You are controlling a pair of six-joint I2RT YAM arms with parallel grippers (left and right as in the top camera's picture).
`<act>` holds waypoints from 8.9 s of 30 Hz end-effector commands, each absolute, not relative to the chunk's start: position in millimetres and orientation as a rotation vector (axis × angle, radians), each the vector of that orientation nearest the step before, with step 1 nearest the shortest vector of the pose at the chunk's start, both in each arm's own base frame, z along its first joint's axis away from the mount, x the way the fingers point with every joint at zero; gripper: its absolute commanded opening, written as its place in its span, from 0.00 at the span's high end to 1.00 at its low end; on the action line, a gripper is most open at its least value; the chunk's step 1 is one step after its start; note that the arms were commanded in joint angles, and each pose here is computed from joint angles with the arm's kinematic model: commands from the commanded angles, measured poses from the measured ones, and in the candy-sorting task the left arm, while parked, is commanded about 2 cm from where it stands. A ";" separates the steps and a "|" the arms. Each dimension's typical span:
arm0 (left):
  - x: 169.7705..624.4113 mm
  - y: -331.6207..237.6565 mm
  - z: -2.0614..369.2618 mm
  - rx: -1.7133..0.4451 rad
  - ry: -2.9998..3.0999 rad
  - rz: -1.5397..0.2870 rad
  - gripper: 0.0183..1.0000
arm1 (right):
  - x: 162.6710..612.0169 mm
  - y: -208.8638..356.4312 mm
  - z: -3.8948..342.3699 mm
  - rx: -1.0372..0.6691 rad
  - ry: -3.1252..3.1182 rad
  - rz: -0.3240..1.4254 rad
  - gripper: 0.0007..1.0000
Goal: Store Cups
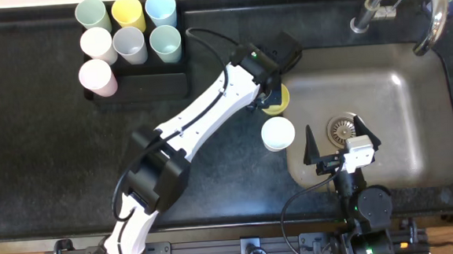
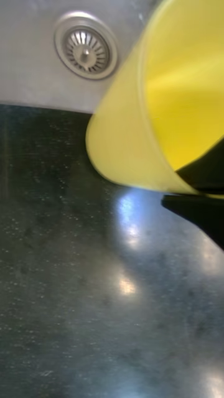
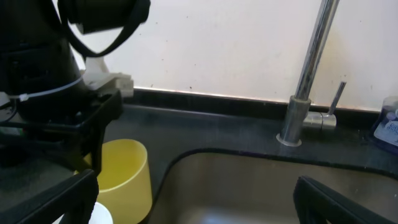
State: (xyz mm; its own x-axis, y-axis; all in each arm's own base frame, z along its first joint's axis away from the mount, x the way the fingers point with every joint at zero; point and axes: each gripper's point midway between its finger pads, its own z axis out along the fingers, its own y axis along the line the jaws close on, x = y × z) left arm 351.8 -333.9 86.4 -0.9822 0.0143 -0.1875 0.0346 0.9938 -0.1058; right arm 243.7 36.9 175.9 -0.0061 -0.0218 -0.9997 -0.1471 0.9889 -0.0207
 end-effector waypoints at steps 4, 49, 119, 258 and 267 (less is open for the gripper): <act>362.4 -340.6 133.7 0.125 2.856 -0.212 0.98 | 244.5 33.9 172.7 -0.123 1.575 0.085 0.00; 369.2 -24.7 141.5 -1.886 2.133 0.088 0.98 | 244.5 33.9 172.6 -0.123 1.575 0.085 0.00; 419.3 -6.7 225.2 -1.536 2.023 -0.253 0.00 | 244.5 33.8 172.7 -0.123 1.575 0.084 0.00; 245.7 -6.4 156.7 0.023 1.647 -0.038 0.00 | 253.7 38.0 207.4 -0.137 1.629 0.091 0.00; 245.7 -6.4 156.7 0.023 1.647 -0.038 0.00 | 286.6 53.0 291.3 -0.190 1.966 0.103 0.00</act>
State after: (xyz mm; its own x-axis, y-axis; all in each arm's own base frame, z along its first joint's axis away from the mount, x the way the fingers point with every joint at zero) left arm 246.2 -5.6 155.7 -0.0824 0.0028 -0.9966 0.0310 0.9995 0.0003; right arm 276.9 49.7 261.0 -0.3308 -0.0810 -0.9402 -0.1791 0.9836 -0.0217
